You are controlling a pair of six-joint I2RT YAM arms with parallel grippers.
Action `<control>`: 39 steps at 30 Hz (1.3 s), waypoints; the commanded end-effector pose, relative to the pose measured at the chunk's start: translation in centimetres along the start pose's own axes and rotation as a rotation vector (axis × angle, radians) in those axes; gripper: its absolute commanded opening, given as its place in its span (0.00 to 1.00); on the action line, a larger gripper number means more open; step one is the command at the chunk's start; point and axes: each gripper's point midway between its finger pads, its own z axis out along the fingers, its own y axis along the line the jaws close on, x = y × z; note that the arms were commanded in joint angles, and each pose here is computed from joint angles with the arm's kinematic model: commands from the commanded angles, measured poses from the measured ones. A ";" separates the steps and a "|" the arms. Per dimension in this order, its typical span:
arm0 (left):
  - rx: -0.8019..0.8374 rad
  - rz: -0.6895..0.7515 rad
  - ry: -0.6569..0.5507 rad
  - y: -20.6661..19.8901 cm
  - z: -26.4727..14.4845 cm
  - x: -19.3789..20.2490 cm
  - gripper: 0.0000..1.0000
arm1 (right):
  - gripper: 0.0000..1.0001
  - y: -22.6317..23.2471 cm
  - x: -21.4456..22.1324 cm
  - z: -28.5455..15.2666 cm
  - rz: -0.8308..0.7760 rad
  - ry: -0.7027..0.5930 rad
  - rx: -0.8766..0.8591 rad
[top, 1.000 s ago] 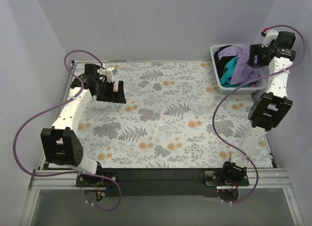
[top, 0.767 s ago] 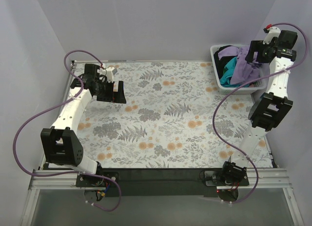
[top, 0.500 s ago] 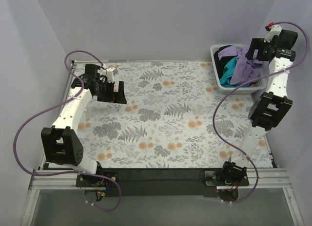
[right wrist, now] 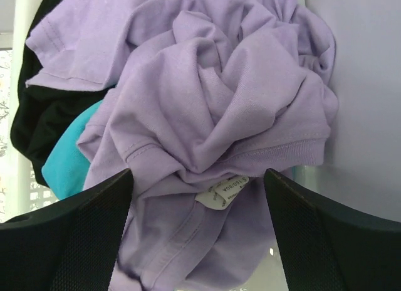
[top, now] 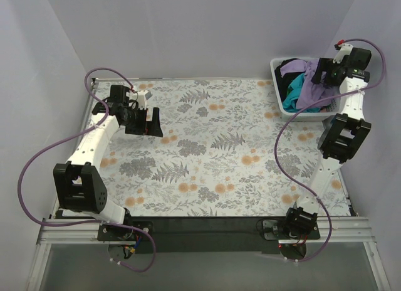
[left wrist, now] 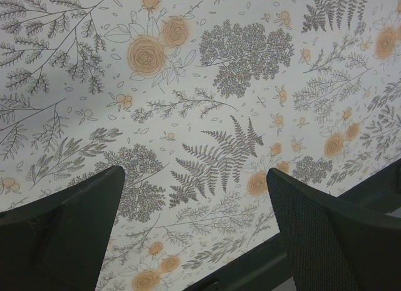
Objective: Fold and stack the t-shirts
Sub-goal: Grab the tshirt from the pile, then move the tshirt to the center of the board
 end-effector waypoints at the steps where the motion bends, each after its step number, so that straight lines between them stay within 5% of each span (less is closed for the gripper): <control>1: 0.003 -0.006 0.016 0.0 -0.1 0.7 0.98 | 0.90 -0.4 -1.5 0.1 -0.011 -0.053 0.011; 4: 0.002 -0.008 0.019 0.0 0.1 0.7 0.98 | 0.69 -0.3 -1.5 0.4 -0.013 -0.055 0.002; 7: 0.002 -0.012 0.025 0.1 0.3 0.8 0.98 | 0.36 0.2 -2.0 -0.1 -0.016 -0.067 -0.023; 8: 0.000 -0.015 0.027 0.2 0.4 0.8 0.98 | 0.16 0.5 -2.6 -0.7 -0.022 -0.082 -0.028; 10: 0.004 -0.014 0.029 0.1 0.5 0.7 0.98 | 0.01 0.9 -3.5 -1.5 -0.017 -0.099 -0.032; 28: 0.029 -0.007 -0.017 -0.8 -0.5 0.3 0.98 | 0.01 7.4 -16.4 -22.7 -0.037 -0.510 -0.043; 39: 0.079 -0.040 -0.042 -2.0 -0.8 0.1 0.98 | 0.01 14.6 -26.0 -42.4 -0.194 -1.058 -0.076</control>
